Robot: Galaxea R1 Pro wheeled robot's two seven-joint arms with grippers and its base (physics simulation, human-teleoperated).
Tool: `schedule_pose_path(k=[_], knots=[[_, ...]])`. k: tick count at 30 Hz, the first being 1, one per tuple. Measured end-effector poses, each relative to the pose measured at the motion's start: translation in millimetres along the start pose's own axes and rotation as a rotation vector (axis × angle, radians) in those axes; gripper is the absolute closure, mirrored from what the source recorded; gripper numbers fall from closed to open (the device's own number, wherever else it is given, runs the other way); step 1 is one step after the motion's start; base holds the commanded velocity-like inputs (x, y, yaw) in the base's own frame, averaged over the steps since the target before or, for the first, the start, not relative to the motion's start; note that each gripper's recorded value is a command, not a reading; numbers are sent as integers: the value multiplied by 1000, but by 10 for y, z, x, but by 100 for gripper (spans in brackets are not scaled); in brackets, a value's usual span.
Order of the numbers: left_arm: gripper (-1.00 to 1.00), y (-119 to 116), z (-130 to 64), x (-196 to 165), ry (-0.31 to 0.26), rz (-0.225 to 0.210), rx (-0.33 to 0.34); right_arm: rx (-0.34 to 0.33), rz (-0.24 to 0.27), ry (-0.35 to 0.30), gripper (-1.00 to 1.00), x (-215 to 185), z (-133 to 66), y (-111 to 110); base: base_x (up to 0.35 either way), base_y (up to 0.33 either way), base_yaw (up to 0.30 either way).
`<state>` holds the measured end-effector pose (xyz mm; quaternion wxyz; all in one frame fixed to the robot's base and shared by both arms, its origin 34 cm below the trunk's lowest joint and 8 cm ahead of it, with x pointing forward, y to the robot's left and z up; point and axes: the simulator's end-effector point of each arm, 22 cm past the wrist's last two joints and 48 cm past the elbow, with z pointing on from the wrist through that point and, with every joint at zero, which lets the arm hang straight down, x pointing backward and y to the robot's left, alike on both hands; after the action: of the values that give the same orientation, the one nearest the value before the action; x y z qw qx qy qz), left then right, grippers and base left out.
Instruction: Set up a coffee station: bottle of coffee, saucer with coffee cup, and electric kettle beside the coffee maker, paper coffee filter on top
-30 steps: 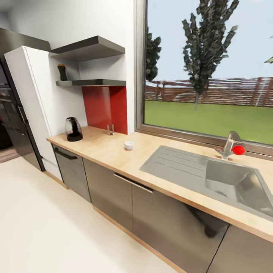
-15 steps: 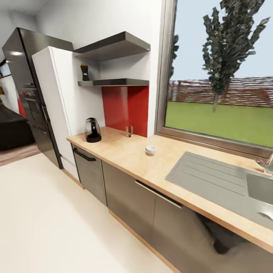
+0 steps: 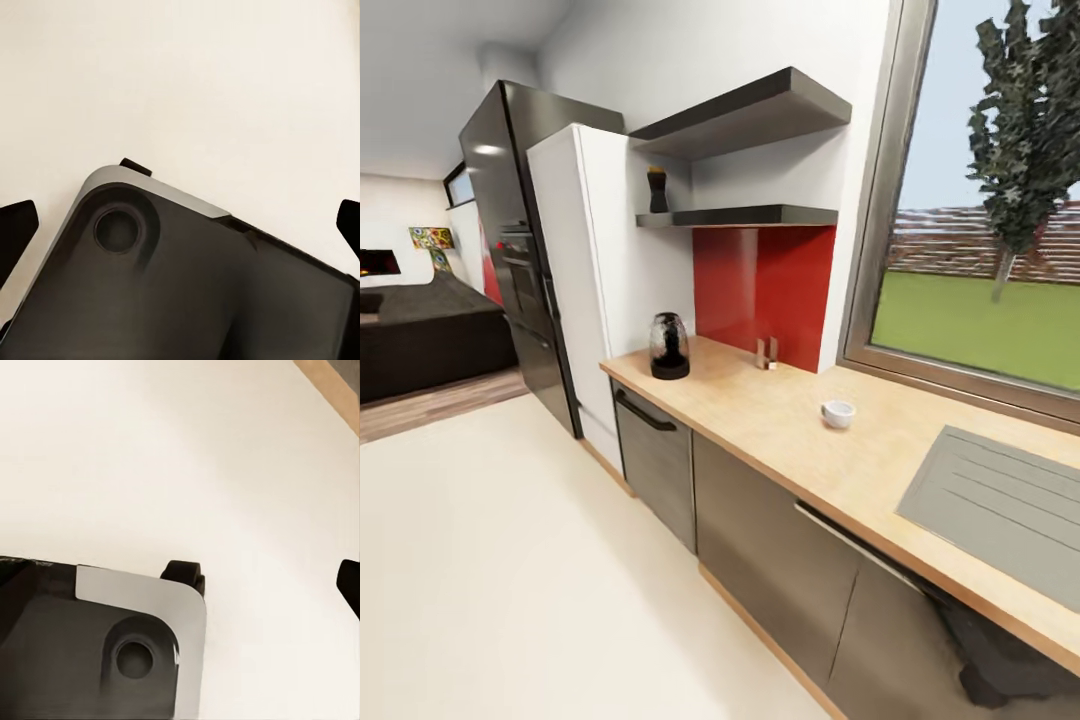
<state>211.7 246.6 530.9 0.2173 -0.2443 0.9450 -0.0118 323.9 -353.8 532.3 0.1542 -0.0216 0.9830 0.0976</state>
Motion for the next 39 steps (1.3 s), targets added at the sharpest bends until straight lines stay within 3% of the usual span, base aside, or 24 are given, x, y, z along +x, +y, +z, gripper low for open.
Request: schedule_pose_path(k=[9, 39], knots=[[-100, 0, 0, 1, 1, 0, 0, -14, 8, 14, -100, 70, 15, 72, 216, 247, 198], [-100, -1, 0, 2, 1, 0, 0, -13, -1, 18, -100, 77, 6, 51, 237, 239, 5]])
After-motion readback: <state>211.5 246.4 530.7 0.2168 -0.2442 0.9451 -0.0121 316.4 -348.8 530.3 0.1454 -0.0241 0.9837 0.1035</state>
